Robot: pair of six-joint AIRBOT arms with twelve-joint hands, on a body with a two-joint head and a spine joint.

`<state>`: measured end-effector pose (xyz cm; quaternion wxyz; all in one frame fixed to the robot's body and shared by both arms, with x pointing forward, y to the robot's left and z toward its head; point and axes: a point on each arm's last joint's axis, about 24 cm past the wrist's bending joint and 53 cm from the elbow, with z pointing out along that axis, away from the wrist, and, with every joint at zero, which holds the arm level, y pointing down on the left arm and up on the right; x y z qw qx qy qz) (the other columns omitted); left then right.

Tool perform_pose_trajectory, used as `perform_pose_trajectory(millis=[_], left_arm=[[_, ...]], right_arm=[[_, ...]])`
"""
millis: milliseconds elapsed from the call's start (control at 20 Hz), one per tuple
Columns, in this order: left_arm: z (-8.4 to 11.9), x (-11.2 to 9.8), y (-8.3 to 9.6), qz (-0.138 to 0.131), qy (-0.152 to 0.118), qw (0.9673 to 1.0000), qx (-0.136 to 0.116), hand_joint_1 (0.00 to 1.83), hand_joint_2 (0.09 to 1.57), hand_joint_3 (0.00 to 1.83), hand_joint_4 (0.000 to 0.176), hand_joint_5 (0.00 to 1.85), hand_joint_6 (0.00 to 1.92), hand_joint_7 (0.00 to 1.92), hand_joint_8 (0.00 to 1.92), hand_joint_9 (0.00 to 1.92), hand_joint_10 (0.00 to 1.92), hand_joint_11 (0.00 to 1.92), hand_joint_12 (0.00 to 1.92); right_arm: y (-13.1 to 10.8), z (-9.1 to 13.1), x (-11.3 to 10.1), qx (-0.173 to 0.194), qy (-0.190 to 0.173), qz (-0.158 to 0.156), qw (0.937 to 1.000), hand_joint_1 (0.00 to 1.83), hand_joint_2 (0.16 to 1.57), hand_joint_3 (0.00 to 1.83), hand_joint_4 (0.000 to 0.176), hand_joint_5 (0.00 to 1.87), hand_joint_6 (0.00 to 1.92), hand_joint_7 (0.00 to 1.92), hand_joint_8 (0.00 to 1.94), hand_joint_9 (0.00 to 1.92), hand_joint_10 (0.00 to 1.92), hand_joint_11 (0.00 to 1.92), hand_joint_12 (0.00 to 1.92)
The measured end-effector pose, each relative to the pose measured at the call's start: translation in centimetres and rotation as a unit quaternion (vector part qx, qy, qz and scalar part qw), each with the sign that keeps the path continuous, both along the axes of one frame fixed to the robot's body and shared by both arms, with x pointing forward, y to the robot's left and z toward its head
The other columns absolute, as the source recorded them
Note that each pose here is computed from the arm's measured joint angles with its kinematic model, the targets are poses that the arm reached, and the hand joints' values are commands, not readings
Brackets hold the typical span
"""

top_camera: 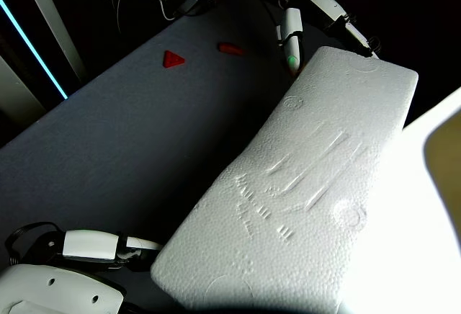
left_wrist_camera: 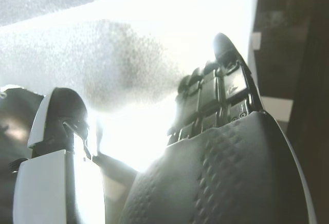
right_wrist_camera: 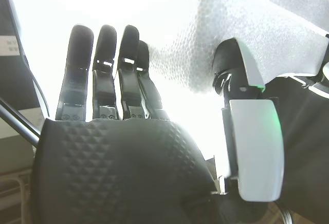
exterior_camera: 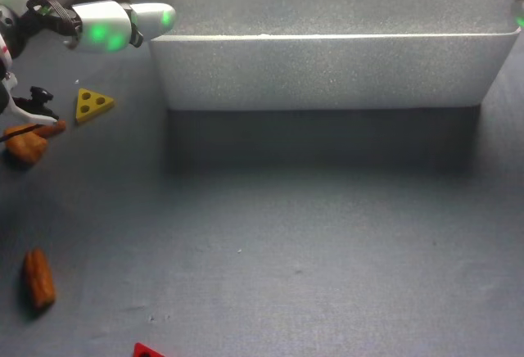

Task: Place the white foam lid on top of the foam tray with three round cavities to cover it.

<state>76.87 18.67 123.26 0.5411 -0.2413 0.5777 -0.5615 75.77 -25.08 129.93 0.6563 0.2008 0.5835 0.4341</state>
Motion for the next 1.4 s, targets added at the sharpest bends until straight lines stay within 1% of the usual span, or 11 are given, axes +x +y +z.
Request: perform_pose_trajectory(millis=[250, 400, 450, 600, 800, 1000, 1100, 1200, 1300, 1350, 1400], left_arm=[[-1.8, 0.4, 0.2, 0.006, 0.024, 0.9997, 0.002, 0.54, 1.09, 0.00, 0.000, 0.13, 0.00, 0.00, 0.00, 0.00, 0.00, 0.00, 0.77], [-2.0, 0.7, 0.4, 0.008, 0.026, 0.9996, 0.004, 0.39, 1.05, 0.00, 0.010, 0.04, 0.00, 0.00, 0.00, 0.00, 0.00, 0.00, 0.62], [-2.1, 0.8, 0.4, 0.009, 0.027, 0.9996, 0.003, 0.36, 1.05, 0.00, 0.004, 0.02, 0.00, 0.00, 0.00, 0.00, 0.00, 0.00, 0.61], [-2.3, 0.8, 0.2, 0.006, 0.031, 0.9995, 0.003, 0.37, 1.03, 0.00, 0.038, 0.02, 0.00, 0.00, 0.00, 0.00, 0.00, 0.00, 0.54], [-2.2, 0.7, 0.0, 0.001, 0.030, 0.9995, 0.003, 0.37, 1.03, 0.00, 0.068, 0.04, 0.00, 0.00, 0.00, 0.00, 0.00, 0.00, 0.05], [-1.9, 0.6, -0.5, -0.005, 0.024, 0.9997, 0.010, 0.42, 1.03, 0.00, 0.055, 0.06, 0.01, 0.00, 0.00, 0.00, 0.00, 0.00, 0.07], [-1.9, 0.6, -0.7, -0.008, 0.023, 0.9997, 0.010, 0.42, 1.02, 0.00, 0.072, 0.06, 0.00, 0.00, 0.00, 0.00, 0.00, 0.00, 0.11], [-2.0, 0.7, -1.0, -0.009, 0.024, 0.9996, 0.010, 0.42, 1.02, 0.00, 0.068, 0.05, 0.00, 0.00, 0.00, 0.00, 0.00, 0.00, 0.12], [-1.9, 0.8, -0.9, -0.008, 0.023, 0.9997, 0.010, 0.41, 1.03, 0.00, 0.042, 0.05, 0.00, 0.00, 0.00, 0.00, 0.00, 0.00, 0.19], [-2.0, 0.8, -0.9, -0.008, 0.023, 0.9997, 0.010, 0.43, 1.04, 0.00, 0.044, 0.04, 0.00, 0.00, 0.00, 0.00, 0.00, 0.00, 0.20], [-2.0, 0.8, -0.9, -0.008, 0.023, 0.9997, 0.010, 0.43, 1.04, 0.00, 0.044, 0.04, 0.00, 0.00, 0.00, 0.00, 0.00, 0.00, 0.20]], right_arm=[[0.6, -0.9, 0.2, 0.000, 0.017, 0.006, 0.9998, 0.53, 1.27, 0.00, 0.000, 0.00, 0.25, 0.08, 0.19, 0.00, 0.45, 0.00, 1.32], [0.6, -0.9, 0.2, 0.002, 0.017, 0.006, 0.9998, 0.49, 1.27, 0.00, 0.000, 0.00, 0.02, 0.08, 0.08, 0.00, 0.35, 0.00, 1.20], [0.6, -1.0, 0.3, 0.004, 0.019, 0.006, 0.9998, 0.50, 1.28, 0.00, 0.000, 0.01, 0.02, 0.09, 0.08, 0.00, 0.36, 0.00, 1.21], [0.7, -1.4, 0.3, 0.004, 0.023, 0.007, 0.9997, 0.49, 1.27, 0.00, 0.000, 0.03, 0.05, 0.10, 0.07, 0.00, 0.43, 0.00, 1.47], [0.6, -1.5, 0.1, 0.008, 0.026, 0.006, 0.9996, 0.37, 1.28, 0.00, 0.000, 0.00, 0.14, 0.08, 0.04, 0.00, 0.26, 0.00, 1.23], [0.1, -2.5, 0.1, 0.011, 0.037, 0.000, 0.9992, 0.36, 1.31, 0.01, 0.000, 0.00, 0.14, 0.09, 0.02, 0.00, 0.28, 0.00, 1.18], [-0.2, -2.8, 0.0, 0.007, 0.040, -0.004, 0.9992, 0.34, 1.31, 0.00, 0.000, 0.00, 0.03, 0.05, 0.01, 0.00, 0.22, 0.00, 1.20], [-0.4, -3.1, 0.1, 0.005, 0.042, -0.008, 0.9991, 0.43, 1.30, 0.00, 0.000, 0.01, 0.00, 0.05, 0.00, 0.00, 0.16, 0.00, 1.00], [-0.5, -3.2, 0.1, 0.009, 0.045, -0.010, 0.9989, 0.46, 1.27, 0.00, 0.000, 0.01, 0.00, 0.06, 0.01, 0.02, 0.17, 0.00, 1.01], [-0.5, -3.3, 0.1, 0.009, 0.046, -0.010, 0.9989, 0.41, 1.26, 0.00, 0.000, 0.00, 0.00, 0.01, 0.00, 0.00, 0.03, 0.00, 0.76], [-0.4, -3.3, 0.2, 0.009, 0.046, -0.010, 0.9988, 0.41, 1.26, 0.00, 0.000, 0.00, 0.00, 0.01, 0.00, 0.00, 0.03, 0.00, 0.76]])
